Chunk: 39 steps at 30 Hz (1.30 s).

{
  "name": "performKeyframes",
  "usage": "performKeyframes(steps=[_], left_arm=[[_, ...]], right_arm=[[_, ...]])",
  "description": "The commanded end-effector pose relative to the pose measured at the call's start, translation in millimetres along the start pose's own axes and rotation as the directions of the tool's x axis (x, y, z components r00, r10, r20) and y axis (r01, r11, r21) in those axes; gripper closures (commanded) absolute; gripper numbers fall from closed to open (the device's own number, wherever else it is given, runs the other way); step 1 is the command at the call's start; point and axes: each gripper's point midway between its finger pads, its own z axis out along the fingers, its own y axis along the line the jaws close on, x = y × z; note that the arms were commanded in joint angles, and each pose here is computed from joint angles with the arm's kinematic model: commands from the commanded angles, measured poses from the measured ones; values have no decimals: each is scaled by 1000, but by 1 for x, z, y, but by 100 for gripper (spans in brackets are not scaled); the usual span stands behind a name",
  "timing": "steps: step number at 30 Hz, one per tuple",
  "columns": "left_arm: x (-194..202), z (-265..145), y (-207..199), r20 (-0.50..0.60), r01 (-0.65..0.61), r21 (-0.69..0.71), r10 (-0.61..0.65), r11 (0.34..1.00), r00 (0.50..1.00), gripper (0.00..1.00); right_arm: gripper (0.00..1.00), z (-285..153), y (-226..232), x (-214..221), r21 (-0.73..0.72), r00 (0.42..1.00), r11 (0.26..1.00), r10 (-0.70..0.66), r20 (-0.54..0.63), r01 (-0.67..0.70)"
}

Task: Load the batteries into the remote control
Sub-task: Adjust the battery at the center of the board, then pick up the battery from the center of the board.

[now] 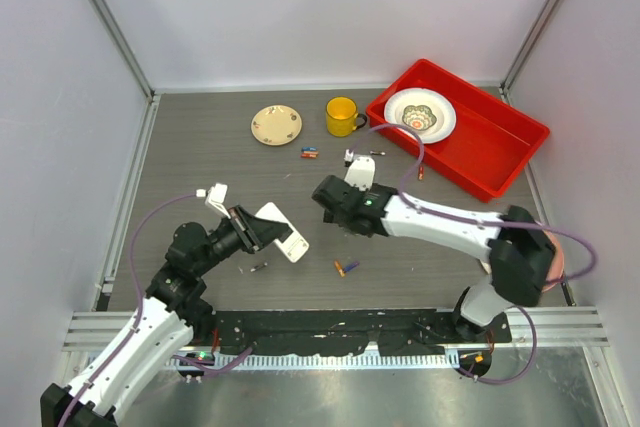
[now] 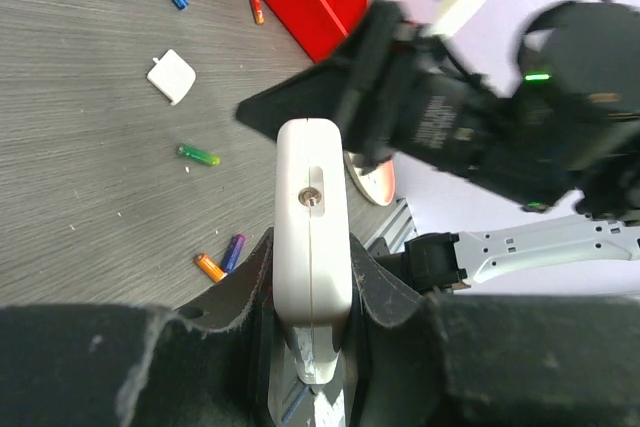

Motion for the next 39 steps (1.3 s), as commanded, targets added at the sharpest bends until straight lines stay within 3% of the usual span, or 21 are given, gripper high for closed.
performKeyframes(steps=[1,3,4,6,11,20,39], left_arm=[[-9,-3,-23,25,-35,83,33,996,999,100],[-7,-5,-29,14,-42,116,40,992,999,100],[-6,-5,-30,10,-42,124,41,991,999,100],[-1,-6,-36,-15,-46,159,49,986,999,100],[8,-5,-40,-73,-31,199,47,979,996,100],[9,-4,-43,-87,-29,211,48,977,995,100],[11,-3,-39,-90,-27,200,45,979,995,100]], right_arm=[[36,-35,22,-41,-300,902,855,-368,226,424],[42,-27,18,-29,-364,861,781,-477,176,507],[51,-22,14,-26,-383,816,726,-553,169,572],[57,-12,7,-15,-372,754,670,-640,150,642],[67,5,10,1,-408,680,584,-720,140,702],[65,29,18,9,-409,629,546,-772,94,731],[67,54,9,19,-401,629,566,-777,35,720]])
